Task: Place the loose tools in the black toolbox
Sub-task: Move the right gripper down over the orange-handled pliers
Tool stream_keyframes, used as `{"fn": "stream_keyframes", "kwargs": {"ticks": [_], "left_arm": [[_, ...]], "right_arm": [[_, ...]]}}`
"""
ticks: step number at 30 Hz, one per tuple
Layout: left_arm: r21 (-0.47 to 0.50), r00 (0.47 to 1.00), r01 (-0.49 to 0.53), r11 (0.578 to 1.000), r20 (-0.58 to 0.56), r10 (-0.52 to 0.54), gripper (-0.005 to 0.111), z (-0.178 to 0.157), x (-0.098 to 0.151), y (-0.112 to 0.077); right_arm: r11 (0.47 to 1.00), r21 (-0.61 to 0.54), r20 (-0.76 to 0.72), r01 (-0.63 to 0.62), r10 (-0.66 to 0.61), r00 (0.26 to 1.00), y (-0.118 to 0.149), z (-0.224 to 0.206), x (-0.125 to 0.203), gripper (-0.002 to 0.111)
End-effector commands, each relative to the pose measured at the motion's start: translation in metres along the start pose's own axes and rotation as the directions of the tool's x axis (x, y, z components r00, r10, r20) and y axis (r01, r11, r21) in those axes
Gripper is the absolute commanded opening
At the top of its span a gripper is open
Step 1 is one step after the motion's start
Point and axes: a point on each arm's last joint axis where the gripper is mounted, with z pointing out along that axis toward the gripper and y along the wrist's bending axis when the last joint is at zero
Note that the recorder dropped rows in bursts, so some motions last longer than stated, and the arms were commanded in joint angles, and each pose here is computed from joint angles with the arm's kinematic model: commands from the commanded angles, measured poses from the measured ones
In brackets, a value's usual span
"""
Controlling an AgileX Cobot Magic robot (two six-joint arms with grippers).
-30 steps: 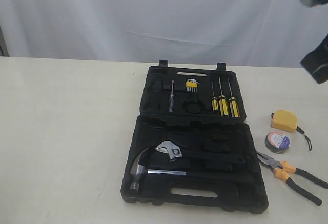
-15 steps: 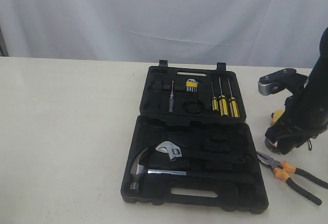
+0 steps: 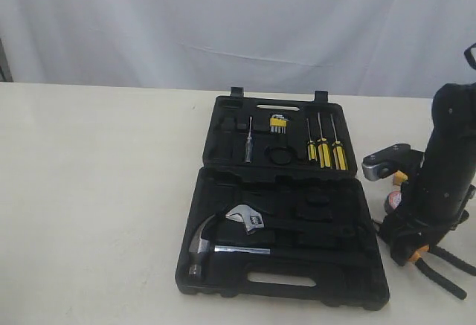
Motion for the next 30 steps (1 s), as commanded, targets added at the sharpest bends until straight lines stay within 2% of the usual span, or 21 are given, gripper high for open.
{"fn": "stream_keyframes", "kwargs": {"ticks": [1, 11, 13, 18, 30], "left_arm": [[0.004, 1.0, 0.001, 1.0, 0.009, -0.001, 0.0, 0.0, -0.001, 0.0], [0.004, 1.0, 0.001, 1.0, 0.009, -0.001, 0.0, 0.0, -0.001, 0.0], [0.004, 1.0, 0.001, 1.0, 0.009, -0.001, 0.0, 0.0, -0.001, 0.0], [0.004, 1.0, 0.001, 1.0, 0.009, -0.001, 0.0, 0.0, -0.001, 0.0], [0.004, 1.0, 0.001, 1.0, 0.009, -0.001, 0.0, 0.0, -0.001, 0.0]], "right_arm": [[0.999, 0.022, -0.028, 0.034, -0.034, 0.999, -0.005, 0.011, 0.0, 0.065], [1.0, 0.009, -0.029, 0.013, -0.013, 0.999, -0.003, 0.019, -0.003, 0.064], [1.0, 0.004, -0.043, 0.018, -0.018, 0.999, -0.001, 0.022, -0.004, 0.052], [0.999, -0.003, -0.071, 0.04, -0.04, 0.997, 0.006, 0.023, -0.005, 0.0], [0.996, 0.015, -0.079, 0.087, -0.086, 0.993, 0.023, 0.012, -0.009, 0.0]]}}
